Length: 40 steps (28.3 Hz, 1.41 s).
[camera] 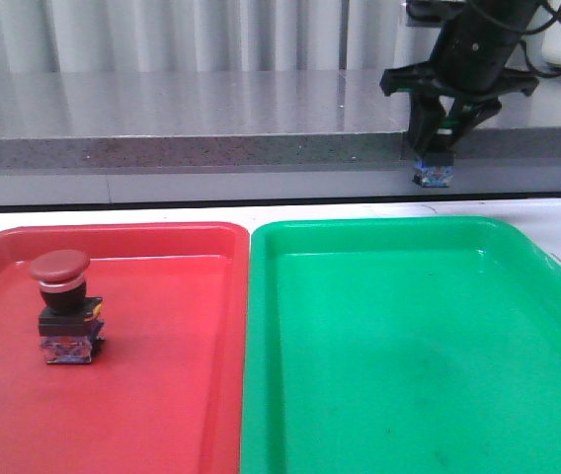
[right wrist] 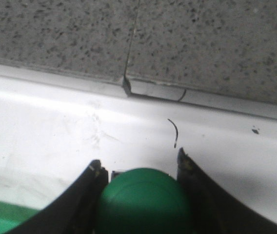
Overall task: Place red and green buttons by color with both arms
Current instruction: 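Lift the green button with the right gripper and move it over the green tray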
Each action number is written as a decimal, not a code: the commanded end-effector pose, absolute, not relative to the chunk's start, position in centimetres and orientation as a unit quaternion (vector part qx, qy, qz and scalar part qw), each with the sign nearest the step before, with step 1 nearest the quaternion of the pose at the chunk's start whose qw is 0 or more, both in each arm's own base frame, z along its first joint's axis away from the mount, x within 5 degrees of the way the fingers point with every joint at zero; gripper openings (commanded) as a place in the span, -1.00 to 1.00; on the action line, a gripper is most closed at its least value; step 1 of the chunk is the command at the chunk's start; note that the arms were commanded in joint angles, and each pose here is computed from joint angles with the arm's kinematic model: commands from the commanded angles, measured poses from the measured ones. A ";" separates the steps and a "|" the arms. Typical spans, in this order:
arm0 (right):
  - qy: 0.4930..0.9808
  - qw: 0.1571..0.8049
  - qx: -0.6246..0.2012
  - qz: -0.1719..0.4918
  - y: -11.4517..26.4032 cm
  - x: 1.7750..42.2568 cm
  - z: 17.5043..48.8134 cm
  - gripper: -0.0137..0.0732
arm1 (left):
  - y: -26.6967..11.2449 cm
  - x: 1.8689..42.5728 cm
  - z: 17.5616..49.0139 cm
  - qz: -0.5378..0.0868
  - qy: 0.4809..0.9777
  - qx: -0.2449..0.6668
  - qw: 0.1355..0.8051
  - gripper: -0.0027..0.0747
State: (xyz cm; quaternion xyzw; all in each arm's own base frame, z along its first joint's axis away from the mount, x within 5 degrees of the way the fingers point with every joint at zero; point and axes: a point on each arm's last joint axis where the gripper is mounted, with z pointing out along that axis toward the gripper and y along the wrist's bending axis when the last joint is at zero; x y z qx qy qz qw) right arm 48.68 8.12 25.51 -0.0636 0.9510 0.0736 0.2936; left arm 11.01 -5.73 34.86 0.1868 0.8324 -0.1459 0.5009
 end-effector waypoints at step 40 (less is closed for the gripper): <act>0.898 0.367 -0.214 0.117 13.7 26.7 25.4 0.00 | -5.9 11.1 36.2 -0.163 0.809 0.178 0.536 0.53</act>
